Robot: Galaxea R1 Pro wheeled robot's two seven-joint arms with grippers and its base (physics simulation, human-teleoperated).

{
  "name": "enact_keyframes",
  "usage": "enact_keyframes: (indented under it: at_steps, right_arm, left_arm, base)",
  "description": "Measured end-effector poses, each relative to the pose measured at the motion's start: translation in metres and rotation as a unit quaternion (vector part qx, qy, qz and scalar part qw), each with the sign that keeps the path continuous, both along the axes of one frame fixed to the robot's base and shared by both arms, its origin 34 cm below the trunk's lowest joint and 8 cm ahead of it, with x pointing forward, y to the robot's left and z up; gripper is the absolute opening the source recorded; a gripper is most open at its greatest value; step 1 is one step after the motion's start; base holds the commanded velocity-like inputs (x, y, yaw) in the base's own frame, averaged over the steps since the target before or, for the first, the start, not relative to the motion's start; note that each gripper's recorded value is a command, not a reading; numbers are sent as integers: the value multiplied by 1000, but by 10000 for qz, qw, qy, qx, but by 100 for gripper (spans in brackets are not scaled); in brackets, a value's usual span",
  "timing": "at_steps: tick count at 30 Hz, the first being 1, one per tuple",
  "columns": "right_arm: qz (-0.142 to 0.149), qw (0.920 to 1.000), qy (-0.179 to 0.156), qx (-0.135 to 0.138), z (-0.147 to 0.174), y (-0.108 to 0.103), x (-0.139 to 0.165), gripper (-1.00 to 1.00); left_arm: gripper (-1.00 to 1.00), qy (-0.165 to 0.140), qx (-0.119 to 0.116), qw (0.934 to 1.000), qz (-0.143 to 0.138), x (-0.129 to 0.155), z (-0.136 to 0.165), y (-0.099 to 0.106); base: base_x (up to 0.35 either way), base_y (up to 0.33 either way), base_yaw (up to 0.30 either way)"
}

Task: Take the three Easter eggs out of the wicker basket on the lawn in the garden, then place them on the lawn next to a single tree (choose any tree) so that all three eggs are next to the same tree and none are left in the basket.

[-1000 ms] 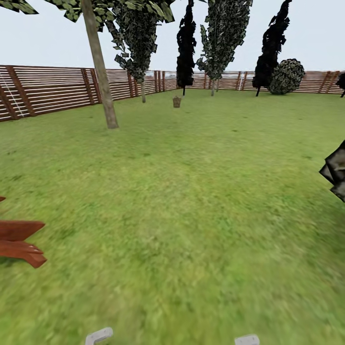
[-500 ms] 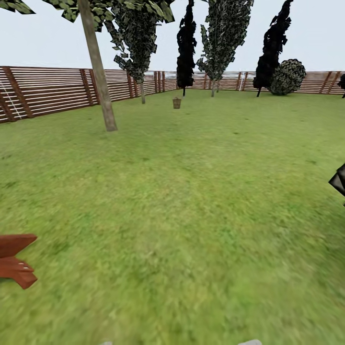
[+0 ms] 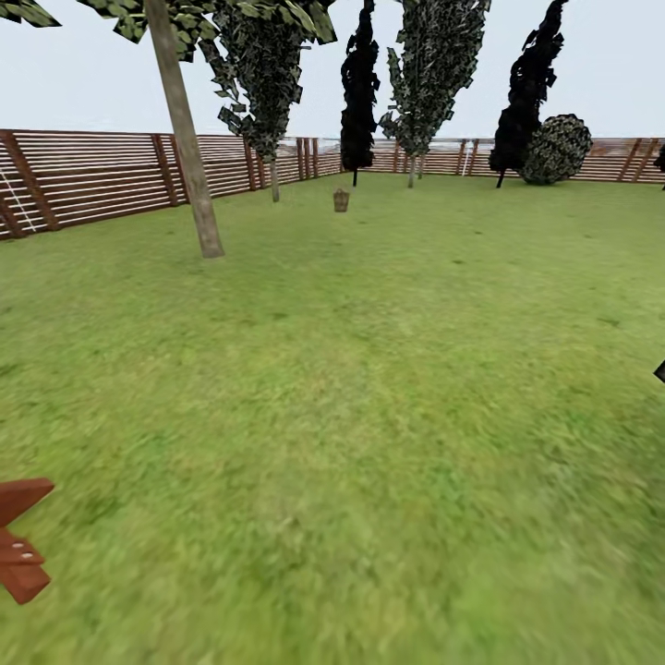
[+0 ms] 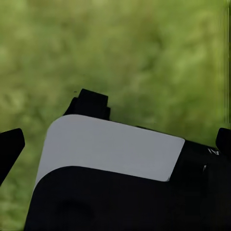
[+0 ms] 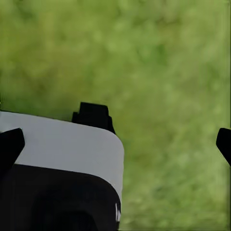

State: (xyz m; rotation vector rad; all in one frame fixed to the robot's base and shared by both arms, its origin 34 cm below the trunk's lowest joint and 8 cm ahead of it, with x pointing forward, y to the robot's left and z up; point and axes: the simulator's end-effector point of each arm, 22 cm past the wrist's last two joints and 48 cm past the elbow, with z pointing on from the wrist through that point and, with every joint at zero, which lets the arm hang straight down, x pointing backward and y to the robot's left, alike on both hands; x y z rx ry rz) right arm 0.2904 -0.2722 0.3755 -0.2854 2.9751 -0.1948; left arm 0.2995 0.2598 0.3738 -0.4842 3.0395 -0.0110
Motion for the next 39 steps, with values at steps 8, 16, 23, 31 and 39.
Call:
enact_keyframes:
  at_steps: [8,16,23,31,39]
  right_arm:
    - [10,10000,24,8,14,1,-4,100]
    - [12,10000,25,9,29,1,-3,100]
    - [11,10000,19,10,41,1,-1,100]
    - [10,10000,20,13,55,2,-1,100]
    - [8,10000,21,17,68,3,0,100]
  left_arm:
    - [100,80,-19,10000,-1,-7,14,-2]
    - [100,83,-20,10000,-2,-6,29,-2]
    - [100,84,-20,10000,-2,-5,41,-2]
    - [100,85,-20,10000,-2,-4,55,-2]
    - [100,83,-19,10000,-1,-4,68,-2]
  base:
    - [327,0,0]
    - [328,0,0]
    - [329,0,0]
    - [329,0,0]
    - [329,0,0]
